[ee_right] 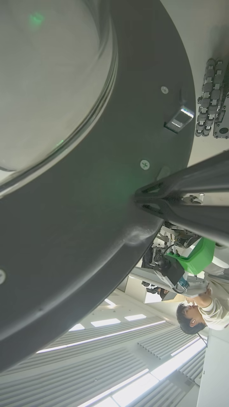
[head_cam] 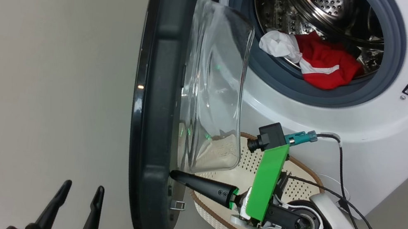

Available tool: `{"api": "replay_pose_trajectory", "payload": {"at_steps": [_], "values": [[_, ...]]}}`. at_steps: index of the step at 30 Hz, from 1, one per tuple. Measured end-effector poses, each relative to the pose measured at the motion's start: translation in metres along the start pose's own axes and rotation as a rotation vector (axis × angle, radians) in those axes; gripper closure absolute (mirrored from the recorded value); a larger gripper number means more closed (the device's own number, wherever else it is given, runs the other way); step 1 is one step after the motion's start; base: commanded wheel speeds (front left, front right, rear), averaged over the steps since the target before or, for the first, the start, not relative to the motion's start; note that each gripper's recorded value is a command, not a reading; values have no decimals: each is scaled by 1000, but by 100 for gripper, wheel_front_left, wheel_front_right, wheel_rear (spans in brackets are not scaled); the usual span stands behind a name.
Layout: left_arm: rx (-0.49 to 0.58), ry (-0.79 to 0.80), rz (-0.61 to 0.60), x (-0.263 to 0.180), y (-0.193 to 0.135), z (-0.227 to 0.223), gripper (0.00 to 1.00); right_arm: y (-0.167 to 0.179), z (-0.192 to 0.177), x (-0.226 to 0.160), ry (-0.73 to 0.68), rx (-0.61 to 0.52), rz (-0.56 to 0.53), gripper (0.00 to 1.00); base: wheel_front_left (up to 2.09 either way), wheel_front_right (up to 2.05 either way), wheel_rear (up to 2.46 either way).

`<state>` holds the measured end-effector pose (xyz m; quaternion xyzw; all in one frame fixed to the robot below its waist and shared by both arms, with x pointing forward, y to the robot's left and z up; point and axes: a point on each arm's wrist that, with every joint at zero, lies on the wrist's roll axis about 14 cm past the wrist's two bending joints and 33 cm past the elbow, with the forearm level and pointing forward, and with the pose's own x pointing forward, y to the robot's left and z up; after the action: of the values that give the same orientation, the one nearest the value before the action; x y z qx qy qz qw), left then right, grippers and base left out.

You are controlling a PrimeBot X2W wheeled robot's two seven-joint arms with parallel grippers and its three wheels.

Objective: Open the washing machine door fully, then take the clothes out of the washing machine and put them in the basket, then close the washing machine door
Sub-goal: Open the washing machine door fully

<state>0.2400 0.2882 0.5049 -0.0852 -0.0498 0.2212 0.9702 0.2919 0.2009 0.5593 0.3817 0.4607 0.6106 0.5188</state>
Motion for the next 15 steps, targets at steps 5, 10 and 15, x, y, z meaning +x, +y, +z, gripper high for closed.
{"api": "replay_pose_trajectory", "payload": {"at_steps": [5,10,15], "values": [[-2,3,-10,2,-3,-2,0,-3,8,-6,-53,7,-11,0,0,0,0],[-7,15,-29,4,-7,-6,0,-17,18,-23,-149,31,-52,0,0,0,0],[-9,24,-47,8,-11,-9,0,-46,27,-51,-265,52,-142,0,0,0,0]]}}
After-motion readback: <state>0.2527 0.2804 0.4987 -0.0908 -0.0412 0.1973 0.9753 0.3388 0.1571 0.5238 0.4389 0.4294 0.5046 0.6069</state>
